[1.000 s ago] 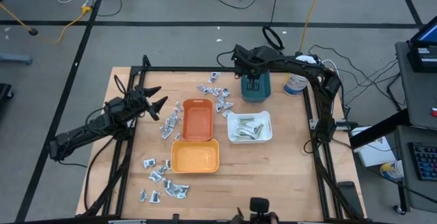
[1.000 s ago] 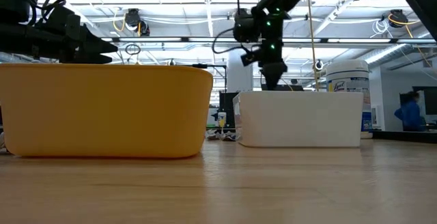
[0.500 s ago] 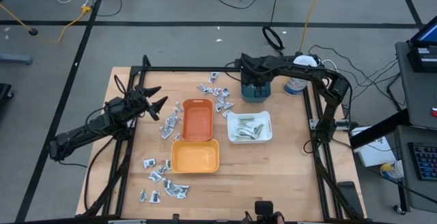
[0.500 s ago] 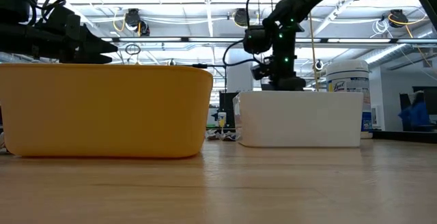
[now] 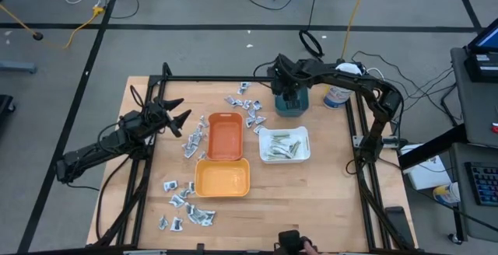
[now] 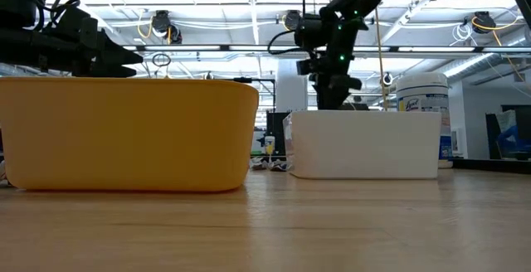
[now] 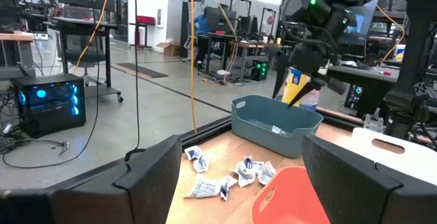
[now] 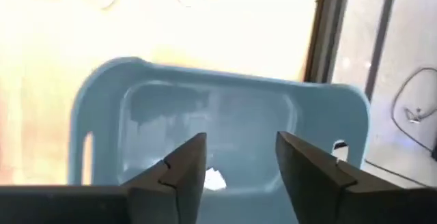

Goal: Pick & Place First Aid Supplies
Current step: Put the blue sachet into the blue bin

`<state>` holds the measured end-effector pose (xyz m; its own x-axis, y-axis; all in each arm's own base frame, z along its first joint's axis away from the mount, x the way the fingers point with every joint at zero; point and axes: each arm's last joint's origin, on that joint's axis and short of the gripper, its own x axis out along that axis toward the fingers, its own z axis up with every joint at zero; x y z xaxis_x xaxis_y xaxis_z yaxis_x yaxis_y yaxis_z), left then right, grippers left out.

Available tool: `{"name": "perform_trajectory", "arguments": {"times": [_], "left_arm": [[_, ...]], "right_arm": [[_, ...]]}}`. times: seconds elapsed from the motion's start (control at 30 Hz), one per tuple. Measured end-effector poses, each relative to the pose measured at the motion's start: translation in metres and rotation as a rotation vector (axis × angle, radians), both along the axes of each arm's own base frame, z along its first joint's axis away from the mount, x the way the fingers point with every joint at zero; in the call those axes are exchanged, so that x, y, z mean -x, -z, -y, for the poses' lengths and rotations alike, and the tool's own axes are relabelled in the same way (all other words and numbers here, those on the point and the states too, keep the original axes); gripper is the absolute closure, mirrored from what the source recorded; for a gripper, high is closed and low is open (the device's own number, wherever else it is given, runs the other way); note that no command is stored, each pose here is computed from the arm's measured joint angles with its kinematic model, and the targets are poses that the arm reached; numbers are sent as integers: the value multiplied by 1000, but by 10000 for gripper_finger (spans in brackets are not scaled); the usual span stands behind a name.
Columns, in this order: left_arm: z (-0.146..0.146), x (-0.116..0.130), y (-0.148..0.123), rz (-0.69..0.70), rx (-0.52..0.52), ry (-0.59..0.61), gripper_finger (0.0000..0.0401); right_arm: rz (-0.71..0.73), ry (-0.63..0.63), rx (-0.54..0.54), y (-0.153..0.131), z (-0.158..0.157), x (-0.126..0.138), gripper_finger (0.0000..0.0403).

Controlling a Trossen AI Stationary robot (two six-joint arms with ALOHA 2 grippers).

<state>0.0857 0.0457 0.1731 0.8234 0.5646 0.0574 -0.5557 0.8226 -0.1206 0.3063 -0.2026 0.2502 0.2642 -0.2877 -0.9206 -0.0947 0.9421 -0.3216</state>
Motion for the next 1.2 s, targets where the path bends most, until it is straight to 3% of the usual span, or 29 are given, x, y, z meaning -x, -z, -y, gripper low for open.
{"name": "perform_trajectory", "arguments": {"times": [0.13, 0.37, 0.63, 1.03, 1.2], "left_arm": [[0, 0, 0, 0, 0, 0, 93], [0, 0, 0, -1, 0, 0, 93], [0, 0, 0, -1, 0, 0, 93], [0, 0, 0, 0, 0, 0, 93], [0, 0, 0, -1, 0, -1, 93]], "right_arm": [[126, 9, -1, -12, 4, -9, 221], [280, 139, -46, -26, 7, -17, 221], [273, 152, -59, -25, 6, -19, 222], [177, 127, -158, -16, 22, -59, 223], [157, 218, -211, -12, 29, -71, 222]]}}
